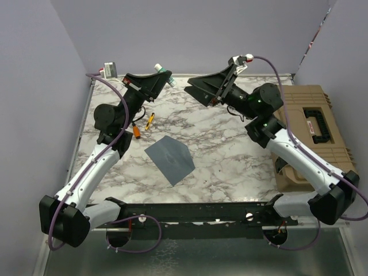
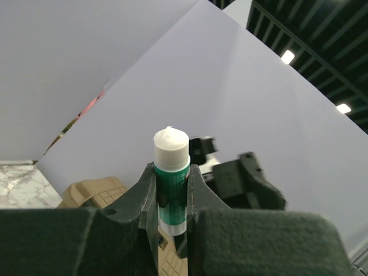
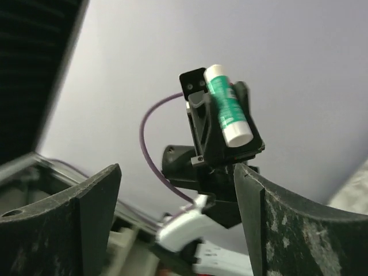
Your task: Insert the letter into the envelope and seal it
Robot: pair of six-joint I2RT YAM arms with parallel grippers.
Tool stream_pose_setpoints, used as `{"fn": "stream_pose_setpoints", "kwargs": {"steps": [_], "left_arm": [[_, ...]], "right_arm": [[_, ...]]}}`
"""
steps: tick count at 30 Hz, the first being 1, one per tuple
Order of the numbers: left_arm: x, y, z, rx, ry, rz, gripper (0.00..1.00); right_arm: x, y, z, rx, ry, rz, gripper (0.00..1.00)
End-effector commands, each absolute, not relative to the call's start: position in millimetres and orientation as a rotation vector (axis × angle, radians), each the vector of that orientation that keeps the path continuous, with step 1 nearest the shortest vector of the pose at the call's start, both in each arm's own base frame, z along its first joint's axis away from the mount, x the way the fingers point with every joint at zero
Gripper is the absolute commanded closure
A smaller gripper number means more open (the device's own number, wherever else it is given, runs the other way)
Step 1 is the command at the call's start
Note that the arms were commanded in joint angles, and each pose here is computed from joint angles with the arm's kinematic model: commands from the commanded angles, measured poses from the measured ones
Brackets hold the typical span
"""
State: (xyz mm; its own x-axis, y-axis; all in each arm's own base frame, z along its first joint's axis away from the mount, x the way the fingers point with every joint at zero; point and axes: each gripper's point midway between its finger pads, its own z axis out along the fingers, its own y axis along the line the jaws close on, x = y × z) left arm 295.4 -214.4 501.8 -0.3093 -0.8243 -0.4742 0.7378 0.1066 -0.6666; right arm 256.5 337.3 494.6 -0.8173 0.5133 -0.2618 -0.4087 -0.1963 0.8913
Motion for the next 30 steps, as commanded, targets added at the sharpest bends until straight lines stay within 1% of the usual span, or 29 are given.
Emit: {"fn": "stream_pose_setpoints", "kwargs": {"steps": [1, 3, 7, 10, 12, 16, 18, 21, 24, 27, 28, 30], "left_arm": [[312.7, -209.9, 482.6, -0.256, 1.169, -1.543, 1.0], [313.4, -209.8, 482.9, -0.285, 1.172, -1.57, 1.0], [314.1, -211.4, 487.0, -0.287, 1.191, -1.573, 1.0], [314.9, -217.7, 486.2, -0.26, 1.229, -1.577, 1.0], [317.6, -223.1, 479.8, -0.246, 1.269, -1.575, 1.0], [317.3, -222.9, 474.4, -0.229, 1.283, -1.546, 1.0], [314.9, -223.9, 474.6, -0.202, 1.291, -1.532, 1.0], [312.4, -224.8, 474.8, -0.2, 1.296, -1.544, 1.0], [307.4, -227.6, 476.1, -0.181, 1.305, -1.571, 1.0], [304.9, -227.9, 477.3, -0.179, 1.306, -1.583, 1.0], [304.5, -227.8, 476.7, -0.183, 1.308, -1.587, 1.0], [302.1, -227.7, 475.6, -0.207, 1.311, -1.619, 1.0]], "right_arm": [[260.1, 326.3, 475.5, -0.266, 1.444, 1.508, 0.2], [269.9, 322.3, 461.2, -0.418, 1.413, 1.286, 0.23], [299.4, 307.6, 443.4, -0.532, 1.303, 0.923, 0.3], [294.8, 307.5, 443.9, -0.657, 1.116, 0.738, 0.31], [292.5, 308.0, 448.1, -0.676, 1.011, 0.632, 0.31], [290.0, 316.8, 449.1, -0.69, 0.884, 0.52, 0.31], [285.8, 326.3, 449.8, -0.727, 0.823, 0.471, 0.33], [284.6, 333.6, 458.9, -0.695, 0.763, 0.441, 0.35], [284.6, 339.7, 463.7, -0.691, 0.73, 0.433, 0.29], [286.7, 346.6, 460.8, -0.71, 0.722, 0.425, 0.29], [288.5, 348.1, 460.2, -0.711, 0.726, 0.419, 0.29], [292.0, 348.4, 461.6, -0.698, 0.731, 0.408, 0.35]]}}
